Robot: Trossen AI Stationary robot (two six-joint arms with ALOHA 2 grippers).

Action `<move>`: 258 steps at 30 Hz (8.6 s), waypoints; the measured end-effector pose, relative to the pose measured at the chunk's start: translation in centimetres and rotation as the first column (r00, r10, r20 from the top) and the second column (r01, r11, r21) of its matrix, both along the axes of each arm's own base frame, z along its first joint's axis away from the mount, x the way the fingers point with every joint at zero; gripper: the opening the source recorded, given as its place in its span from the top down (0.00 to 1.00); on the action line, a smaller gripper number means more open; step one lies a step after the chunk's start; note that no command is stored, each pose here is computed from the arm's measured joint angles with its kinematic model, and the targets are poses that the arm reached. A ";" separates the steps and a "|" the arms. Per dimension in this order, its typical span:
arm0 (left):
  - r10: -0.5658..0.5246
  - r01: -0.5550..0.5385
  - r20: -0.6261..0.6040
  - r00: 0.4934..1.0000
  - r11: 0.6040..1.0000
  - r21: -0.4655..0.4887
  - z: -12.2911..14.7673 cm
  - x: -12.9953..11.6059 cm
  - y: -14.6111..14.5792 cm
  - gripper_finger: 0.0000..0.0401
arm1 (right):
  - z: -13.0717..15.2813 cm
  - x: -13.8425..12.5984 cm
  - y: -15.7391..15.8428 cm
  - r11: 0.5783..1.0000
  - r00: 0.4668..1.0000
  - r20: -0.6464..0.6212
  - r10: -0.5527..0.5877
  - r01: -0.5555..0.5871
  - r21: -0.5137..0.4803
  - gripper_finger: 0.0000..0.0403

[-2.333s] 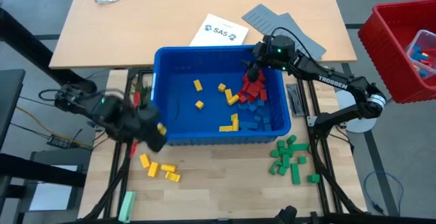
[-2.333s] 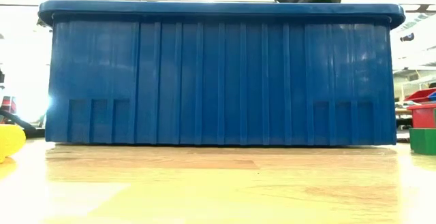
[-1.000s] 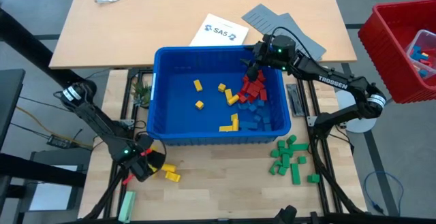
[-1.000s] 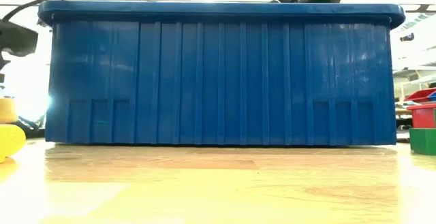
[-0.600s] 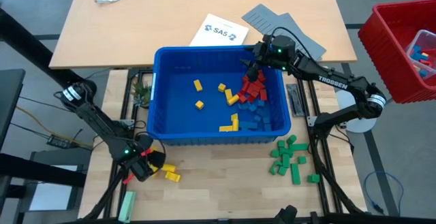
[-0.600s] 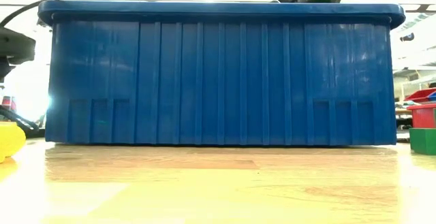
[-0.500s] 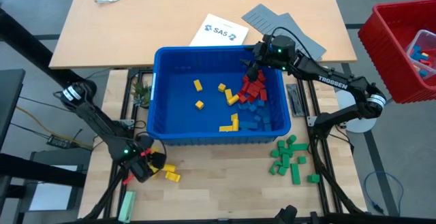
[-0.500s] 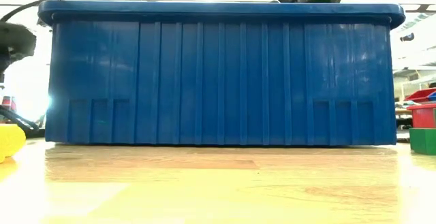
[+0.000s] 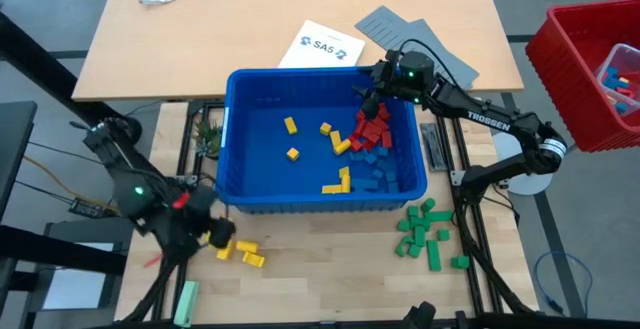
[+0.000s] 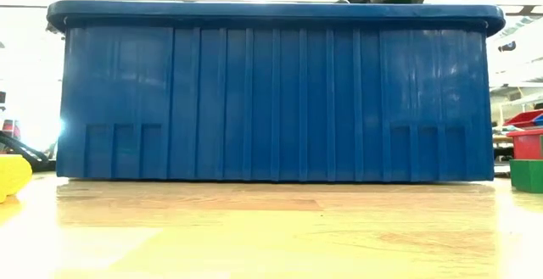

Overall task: Sort blocks
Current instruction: Remove the yellow block from the blue bin

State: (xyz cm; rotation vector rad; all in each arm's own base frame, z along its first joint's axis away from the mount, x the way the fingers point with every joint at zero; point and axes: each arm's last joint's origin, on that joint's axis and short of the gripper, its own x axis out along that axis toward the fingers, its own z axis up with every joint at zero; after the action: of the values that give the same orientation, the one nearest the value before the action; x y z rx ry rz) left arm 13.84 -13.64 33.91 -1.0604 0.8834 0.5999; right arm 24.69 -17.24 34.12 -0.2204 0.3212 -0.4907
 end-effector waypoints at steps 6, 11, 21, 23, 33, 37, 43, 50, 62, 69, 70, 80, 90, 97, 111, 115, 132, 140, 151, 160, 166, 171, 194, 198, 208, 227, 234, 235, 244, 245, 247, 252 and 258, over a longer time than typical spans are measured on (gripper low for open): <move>0.102 -0.207 0.350 0.931 0.938 0.277 5.7 0.3 2.9 0.39 | 0.0 0.0 0.0 1.000 1.000 -0.001 0.000 0.000 0.008 0.41; 0.166 -0.350 0.390 0.906 0.813 0.465 7.3 2.0 6.4 0.39 | -0.1 0.0 0.0 1.000 1.000 -0.002 0.000 0.000 0.009 0.41; 0.268 -0.416 0.319 0.909 0.559 0.718 8.1 8.4 14.4 0.39 | -0.1 0.0 0.0 1.000 1.000 -0.001 -0.001 0.001 0.010 0.41; 0.217 -0.348 0.273 0.937 0.537 0.768 8.0 10.6 16.1 0.39 | 0.0 0.0 0.0 1.000 1.000 0.003 -0.001 0.001 0.007 0.41; 0.264 -0.289 0.152 0.953 0.628 0.723 2.5 17.3 24.9 0.39 | -0.2 0.0 0.1 1.000 1.000 -0.009 -0.001 0.001 0.017 0.41; 0.315 -0.296 0.093 0.944 0.692 0.659 -0.9 19.0 27.3 0.39 | -0.2 0.0 0.1 1.000 1.000 -0.013 -0.001 0.001 0.021 0.41; 0.439 -0.346 -0.023 0.898 0.738 0.579 -6.2 20.8 29.4 0.39 | -0.4 -0.1 0.1 0.999 1.000 -0.030 -0.001 0.002 0.035 0.41; 0.419 -0.305 -0.141 0.897 0.817 0.490 -11.4 22.5 30.9 0.39 | -0.5 -0.1 0.1 0.999 0.999 -0.034 -0.001 0.002 0.039 0.41; 0.596 -0.464 -0.185 0.782 0.753 0.466 -15.8 21.1 32.5 0.39 | -0.5 -0.1 0.1 0.999 0.999 -0.032 -0.002 0.003 0.047 0.41; 0.635 -0.513 -0.161 0.755 0.726 0.458 -17.9 20.2 32.4 0.39 | -0.5 -0.1 0.2 0.998 0.999 -0.029 0.031 -0.029 0.059 0.41; 0.636 -0.524 -0.137 0.759 0.723 0.451 -18.2 20.3 32.5 0.39 | -0.5 0.0 0.2 0.997 0.999 -0.028 0.039 -0.037 0.061 0.41; 0.665 -0.562 -0.114 0.738 0.699 0.442 -20.6 18.5 33.3 0.39 | -0.6 0.0 0.3 0.996 0.998 -0.025 0.051 -0.049 0.074 0.41; 0.570 -0.430 -0.168 0.805 0.754 0.497 -20.9 18.3 33.4 0.59 | -0.6 0.0 0.3 0.995 0.998 -0.025 0.064 -0.062 0.080 0.41; 0.491 -0.349 -0.175 0.854 0.788 0.507 -19.8 19.4 33.4 0.67 | -0.6 0.0 0.3 0.995 0.998 -0.027 0.064 -0.061 0.081 0.41; 0.227 -0.068 -0.125 0.966 0.687 0.723 -5.0 22.4 28.9 0.66 | -0.7 -0.1 0.3 0.995 0.997 -0.037 0.063 -0.059 0.086 0.41; 0.158 -0.035 -0.081 0.984 0.620 0.784 1.0 21.4 26.2 0.66 | -0.7 -0.1 0.3 0.995 0.997 -0.037 0.063 -0.059 0.085 0.41; 0.177 -0.123 -0.019 0.984 0.753 0.647 10.3 7.8 15.8 0.66 | -0.7 -0.1 0.3 0.995 0.997 -0.038 0.063 -0.059 0.086 0.41; 0.194 -0.153 -0.033 0.980 0.857 0.492 9.5 5.3 13.1 0.66 | -0.7 -0.1 0.3 0.993 0.998 -0.018 0.053 -0.050 0.110 0.41; -0.099 0.149 -0.192 0.976 0.953 0.264 5.9 5.3 8.4 0.66 | -0.6 0.0 0.3 0.992 0.999 -0.010 0.050 -0.048 0.119 0.41; -0.386 0.401 -0.116 0.915 0.903 0.158 5.6 5.0 3.2 0.66 | -0.4 0.0 0.3 0.993 0.999 0.016 0.048 -0.050 0.104 0.41; -0.521 0.545 -0.182 0.834 0.830 0.123 2.0 4.2 -0.2 0.66 | -0.4 0.0 0.3 0.992 0.999 0.022 0.045 -0.047 0.115 0.41; -0.585 0.611 -0.217 0.781 0.789 0.071 -3.3 4.1 -2.0 0.65 | -0.4 0.1 0.4 0.991 0.999 0.025 0.048 -0.050 0.121 0.41; -0.484 0.536 -0.319 0.815 0.838 0.099 -11.0 4.5 0.0 0.43 | -0.3 0.1 0.4 0.993 0.998 0.019 0.053 -0.055 0.102 0.41; -0.490 0.515 -0.258 0.833 0.857 0.035 -9.0 5.6 0.1 0.38 | -0.3 0.1 0.4 0.993 0.998 0.020 0.053 -0.055 0.101 0.41; -0.414 0.409 0.062 0.908 0.909 0.078 0.2 8.2 0.6 0.38 | -0.3 0.1 0.4 0.995 0.998 0.010 0.061 -0.061 0.078 0.41; -0.286 0.309 -0.136 0.949 0.740 0.598 5.3 9.9 12.0 0.38 | 0.2 0.5 0.8 0.992 0.995 0.076 0.064 -0.072 0.101 0.41; -0.321 0.382 -0.215 0.922 0.673 0.634 5.4 9.7 13.5 0.42 | -0.8 4.2 1.2 0.986 0.993 0.028 0.111 -0.114 0.124 0.41; -0.312 0.384 -0.229 0.922 0.660 0.646 5.5 9.6 13.8 0.43 | -1.1 4.9 1.0 0.984 0.994 0.002 0.107 -0.106 0.142 0.41; -0.182 0.368 -0.326 0.928 0.585 0.723 5.8 8.4 15.4 0.46 | -5.6 9.0 -1.8 0.942 0.958 -0.270 0.094 0.003 0.336 0.41; -0.159 0.362 -0.334 0.929 0.574 0.734 5.8 8.3 15.4 0.46 | -6.5 9.4 -2.0 0.937 0.950 -0.294 0.102 0.008 0.350 0.41; -0.129 0.352 -0.340 0.931 0.558 0.752 5.9 8.3 15.5 0.46 | -8.1 9.9 -2.0 0.926 0.934 -0.337 0.122 0.015 0.376 0.41; -0.133 0.367 -0.353 0.926 0.543 0.756 5.9 8.3 15.5 0.46 | -11.0 11.1 -2.4 0.910 0.912 -0.385 0.143 0.031 0.413 0.41; -0.065 0.335 -0.352 0.934 0.504 0.796 6.1 8.3 15.7 0.46 | -14.4 11.7 -3.2 0.899 0.880 -0.458 0.124 0.095 0.427 0.41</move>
State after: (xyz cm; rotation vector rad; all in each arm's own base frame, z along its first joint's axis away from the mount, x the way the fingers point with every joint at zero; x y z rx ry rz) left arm 22.12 2.09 40.00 0.0555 0.7833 0.8675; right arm 36.37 -20.48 19.77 0.1060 0.9049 -0.3298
